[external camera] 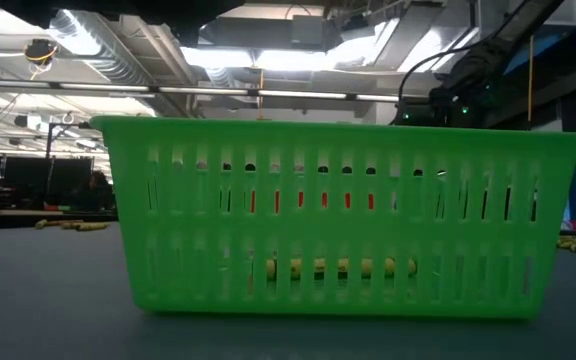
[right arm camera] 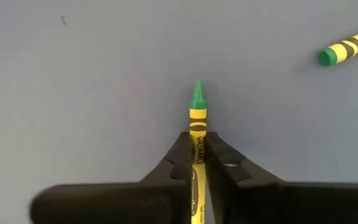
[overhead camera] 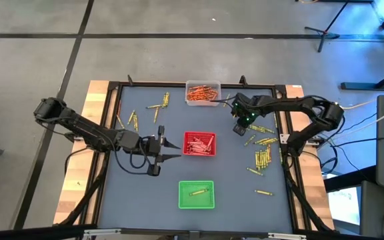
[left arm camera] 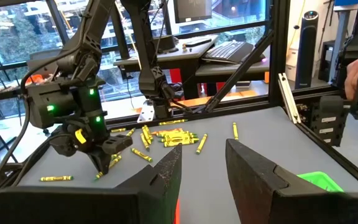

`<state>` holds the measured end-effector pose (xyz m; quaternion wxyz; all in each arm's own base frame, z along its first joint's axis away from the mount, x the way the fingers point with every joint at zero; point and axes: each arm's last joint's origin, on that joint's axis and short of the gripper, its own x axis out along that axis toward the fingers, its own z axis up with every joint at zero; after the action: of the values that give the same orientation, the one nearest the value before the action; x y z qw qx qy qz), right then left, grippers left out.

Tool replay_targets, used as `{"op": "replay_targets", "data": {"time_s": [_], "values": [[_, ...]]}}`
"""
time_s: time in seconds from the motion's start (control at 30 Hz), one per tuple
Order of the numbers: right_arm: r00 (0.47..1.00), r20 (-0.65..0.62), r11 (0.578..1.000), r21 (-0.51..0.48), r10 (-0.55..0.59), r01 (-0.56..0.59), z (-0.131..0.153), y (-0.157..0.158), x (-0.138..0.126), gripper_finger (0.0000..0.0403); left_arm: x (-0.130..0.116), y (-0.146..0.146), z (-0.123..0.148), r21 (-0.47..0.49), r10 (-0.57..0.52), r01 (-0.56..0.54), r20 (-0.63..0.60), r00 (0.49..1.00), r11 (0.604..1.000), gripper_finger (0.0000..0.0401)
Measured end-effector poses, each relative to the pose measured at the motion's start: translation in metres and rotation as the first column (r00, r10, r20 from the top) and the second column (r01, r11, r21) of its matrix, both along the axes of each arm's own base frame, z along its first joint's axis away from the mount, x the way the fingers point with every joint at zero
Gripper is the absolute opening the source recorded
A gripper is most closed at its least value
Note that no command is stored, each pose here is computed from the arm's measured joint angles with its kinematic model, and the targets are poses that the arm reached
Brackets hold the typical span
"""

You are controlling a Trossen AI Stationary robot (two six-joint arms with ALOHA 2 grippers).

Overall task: Sort crayons
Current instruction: Put the green crayon into the green bin

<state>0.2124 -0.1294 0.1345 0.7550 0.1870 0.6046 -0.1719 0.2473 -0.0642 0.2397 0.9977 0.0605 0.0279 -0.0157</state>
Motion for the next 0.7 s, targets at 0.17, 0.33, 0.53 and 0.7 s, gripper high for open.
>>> {"op": "replay_targets", "data": {"time_s": [0.17, 0.33, 0.53, 0.7], "values": [[1.000, 0.005, 1.000, 0.006, 0.006, -0.006, 0.005, -0.001, 0.003, 0.0025, 0.000, 0.000, 0.000, 0.000, 0.000, 0.000, 0.000, 1.000, 1.000, 0.0109], [0.997, 0.038, 0.998, 0.002, 0.061, -0.061, 0.028, 0.009, 0.013, 0.0025, 0.000, 0.000, 0.000, 0.000, 0.000, 0.000, 0.000, 1.000, 1.000, 0.0109], [0.980, 0.113, 0.986, -0.031, 0.164, -0.162, 0.061, 0.040, 0.031, 0.0009, 0.000, 0.000, 0.000, 0.003, 0.000, 0.000, 0.004, 1.000, 1.000, 0.0109], [0.948, 0.193, 0.968, -0.052, 0.252, -0.247, 0.084, 0.075, 0.048, 0.0024, 0.000, 0.000, 0.000, 0.004, 0.000, 0.000, 0.004, 1.000, 1.000, 0.0109]]}}
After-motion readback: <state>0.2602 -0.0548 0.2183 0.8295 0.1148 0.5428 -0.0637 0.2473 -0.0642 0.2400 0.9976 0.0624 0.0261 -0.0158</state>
